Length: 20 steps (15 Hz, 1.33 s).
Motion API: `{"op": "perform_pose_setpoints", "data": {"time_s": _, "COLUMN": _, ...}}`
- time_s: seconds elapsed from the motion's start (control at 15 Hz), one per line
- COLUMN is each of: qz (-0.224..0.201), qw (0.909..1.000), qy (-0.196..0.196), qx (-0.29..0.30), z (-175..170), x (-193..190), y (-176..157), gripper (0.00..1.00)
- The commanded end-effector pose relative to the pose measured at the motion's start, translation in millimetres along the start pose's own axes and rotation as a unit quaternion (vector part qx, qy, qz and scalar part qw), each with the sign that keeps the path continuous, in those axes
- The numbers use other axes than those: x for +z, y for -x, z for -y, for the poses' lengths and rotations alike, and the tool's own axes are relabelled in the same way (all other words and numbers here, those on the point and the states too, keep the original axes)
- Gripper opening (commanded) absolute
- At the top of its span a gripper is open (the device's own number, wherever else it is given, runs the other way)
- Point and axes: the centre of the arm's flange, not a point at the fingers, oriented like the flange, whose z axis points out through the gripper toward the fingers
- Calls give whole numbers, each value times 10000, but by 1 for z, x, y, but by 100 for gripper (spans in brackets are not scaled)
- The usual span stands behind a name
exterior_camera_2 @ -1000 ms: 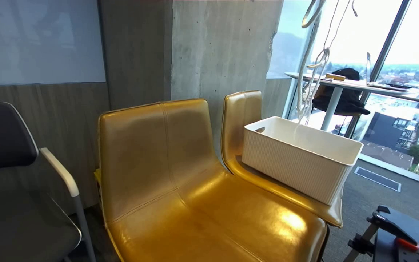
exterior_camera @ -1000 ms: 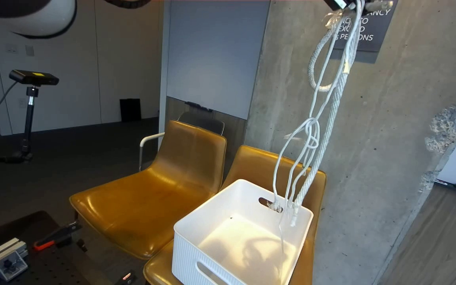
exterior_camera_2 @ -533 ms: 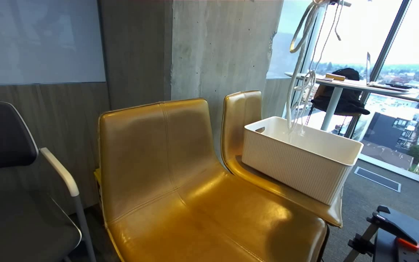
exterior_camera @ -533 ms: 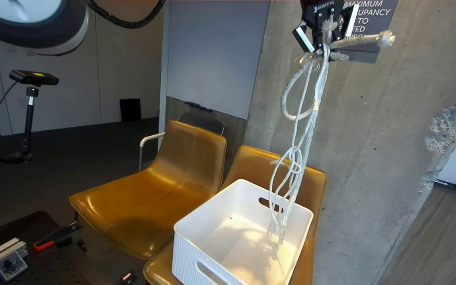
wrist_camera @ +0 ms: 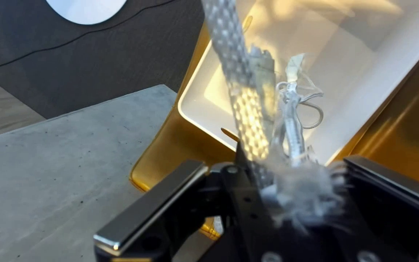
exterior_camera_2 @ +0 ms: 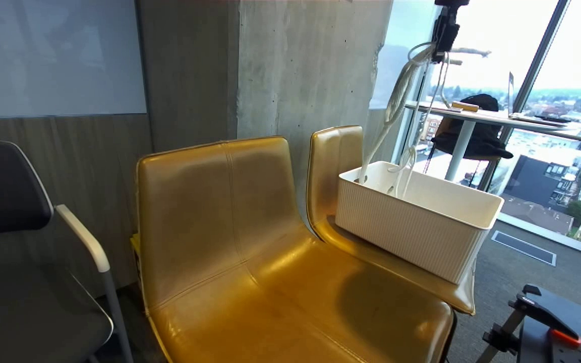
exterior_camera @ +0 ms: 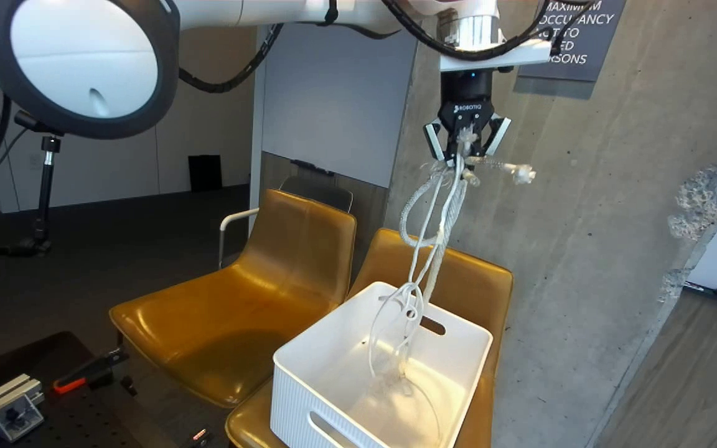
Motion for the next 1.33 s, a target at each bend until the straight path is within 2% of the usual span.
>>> {"op": "perform_pose_setpoints", "data": {"time_s": 0.0, "qz": -130, "qw": 9992, "qy": -331, "qx": 193, "z": 54, "x": 59, "y": 24, "gripper": 4}}
{"op": "perform_pose_setpoints", "data": {"time_s": 0.4, "qz": -24, "qw": 9975, "qy": -652, "qx": 282, "z": 74, "x": 118, "y": 1, "gripper": 4}}
{"op": "perform_pose_setpoints", "data": {"time_s": 0.67, "qz": 124, "qw": 9972, "qy": -691, "qx": 258, "z": 85, "x": 141, "y": -9, "gripper": 4}}
{"op": "perform_pose_setpoints", "data": {"time_s": 1.27, "qz": 863, "qw": 9898, "qy": -1117, "qx": 173, "z": 104, "x": 197, "y": -20, "gripper": 4}}
